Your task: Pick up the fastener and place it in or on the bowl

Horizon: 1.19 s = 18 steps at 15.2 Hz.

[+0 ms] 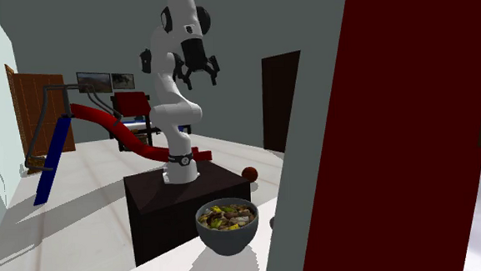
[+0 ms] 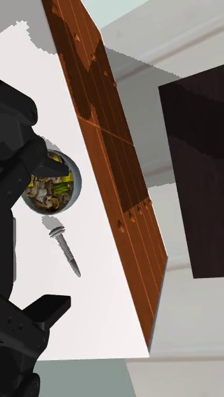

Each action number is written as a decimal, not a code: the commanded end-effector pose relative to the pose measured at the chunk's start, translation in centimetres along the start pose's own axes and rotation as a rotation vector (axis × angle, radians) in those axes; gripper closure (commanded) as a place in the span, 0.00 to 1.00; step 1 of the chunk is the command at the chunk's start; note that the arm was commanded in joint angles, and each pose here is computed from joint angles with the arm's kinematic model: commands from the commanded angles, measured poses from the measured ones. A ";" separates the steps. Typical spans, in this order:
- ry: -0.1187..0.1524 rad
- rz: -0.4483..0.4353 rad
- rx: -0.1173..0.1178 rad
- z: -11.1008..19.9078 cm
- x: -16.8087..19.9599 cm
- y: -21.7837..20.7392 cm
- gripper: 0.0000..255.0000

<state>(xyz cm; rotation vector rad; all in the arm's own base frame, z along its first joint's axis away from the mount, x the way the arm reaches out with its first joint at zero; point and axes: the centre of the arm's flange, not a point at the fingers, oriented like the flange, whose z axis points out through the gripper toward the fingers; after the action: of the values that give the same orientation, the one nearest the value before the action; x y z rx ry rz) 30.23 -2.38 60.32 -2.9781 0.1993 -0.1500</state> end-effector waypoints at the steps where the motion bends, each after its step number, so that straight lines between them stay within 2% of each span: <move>1: 0.000 0.000 0.000 0.0 0.0 0.0 0.00; 10: -0.015 0.260 -0.073 9.4 4.2 -7.3 0.00; 18: -0.029 0.491 -0.138 18.3 9.2 -12.0 0.00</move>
<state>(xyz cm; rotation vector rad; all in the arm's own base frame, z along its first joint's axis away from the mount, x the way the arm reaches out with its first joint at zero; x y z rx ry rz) 42.02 10.37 46.14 -2.9625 0.9041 -0.0410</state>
